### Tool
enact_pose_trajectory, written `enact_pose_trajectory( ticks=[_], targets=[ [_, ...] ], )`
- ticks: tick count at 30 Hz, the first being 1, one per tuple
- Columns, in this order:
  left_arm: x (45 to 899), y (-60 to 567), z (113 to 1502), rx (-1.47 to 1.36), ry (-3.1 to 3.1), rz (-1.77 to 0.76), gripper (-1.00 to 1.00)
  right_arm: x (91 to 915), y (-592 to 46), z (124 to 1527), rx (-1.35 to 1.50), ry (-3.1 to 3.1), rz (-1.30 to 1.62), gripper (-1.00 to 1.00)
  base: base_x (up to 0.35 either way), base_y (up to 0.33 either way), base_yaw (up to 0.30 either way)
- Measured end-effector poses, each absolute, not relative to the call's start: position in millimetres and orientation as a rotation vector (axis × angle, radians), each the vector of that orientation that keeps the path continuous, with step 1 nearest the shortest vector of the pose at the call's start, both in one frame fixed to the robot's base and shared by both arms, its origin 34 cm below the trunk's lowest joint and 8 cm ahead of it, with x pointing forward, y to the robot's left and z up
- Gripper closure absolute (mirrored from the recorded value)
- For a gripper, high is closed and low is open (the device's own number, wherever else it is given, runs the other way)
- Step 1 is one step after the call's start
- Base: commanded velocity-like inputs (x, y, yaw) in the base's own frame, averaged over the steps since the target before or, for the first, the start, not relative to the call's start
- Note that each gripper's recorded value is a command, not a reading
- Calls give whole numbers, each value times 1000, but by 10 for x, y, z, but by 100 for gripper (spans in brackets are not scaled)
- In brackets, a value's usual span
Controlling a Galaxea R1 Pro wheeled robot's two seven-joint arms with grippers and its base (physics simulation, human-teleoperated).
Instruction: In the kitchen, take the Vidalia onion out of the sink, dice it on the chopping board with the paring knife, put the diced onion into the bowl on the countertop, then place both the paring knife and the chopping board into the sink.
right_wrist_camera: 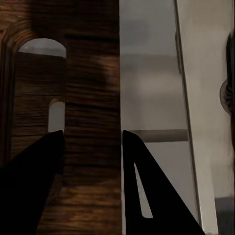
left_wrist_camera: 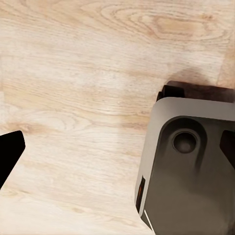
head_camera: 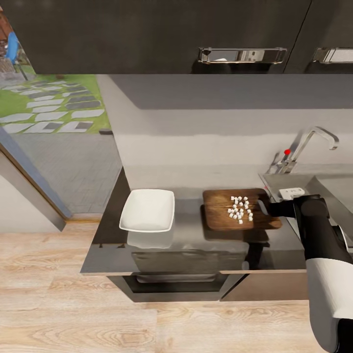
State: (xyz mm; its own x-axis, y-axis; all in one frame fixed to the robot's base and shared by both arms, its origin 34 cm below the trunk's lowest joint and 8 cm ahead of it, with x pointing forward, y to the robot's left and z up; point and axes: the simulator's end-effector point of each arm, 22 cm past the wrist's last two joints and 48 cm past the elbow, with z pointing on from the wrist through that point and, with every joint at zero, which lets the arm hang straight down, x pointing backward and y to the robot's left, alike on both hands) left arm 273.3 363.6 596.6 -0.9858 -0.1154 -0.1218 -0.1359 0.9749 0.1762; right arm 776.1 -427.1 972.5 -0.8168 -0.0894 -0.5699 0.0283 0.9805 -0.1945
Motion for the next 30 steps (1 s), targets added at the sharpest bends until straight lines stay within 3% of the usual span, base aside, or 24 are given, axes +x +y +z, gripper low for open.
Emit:
enact_pose_trajectory(
  ticks=[7, 30],
  targets=[
    [2735, 3643, 5967, -193, 3011, 282, -100, 7764, -4277, 9741, -42, 2512, -263, 100, 0, 0, -24],
    [2859, 3648, 6020, -195, 2980, 277, -100, 7768, -4288, 9948, -36, 2481, -266, 100, 0, 11, -138]
  ],
)
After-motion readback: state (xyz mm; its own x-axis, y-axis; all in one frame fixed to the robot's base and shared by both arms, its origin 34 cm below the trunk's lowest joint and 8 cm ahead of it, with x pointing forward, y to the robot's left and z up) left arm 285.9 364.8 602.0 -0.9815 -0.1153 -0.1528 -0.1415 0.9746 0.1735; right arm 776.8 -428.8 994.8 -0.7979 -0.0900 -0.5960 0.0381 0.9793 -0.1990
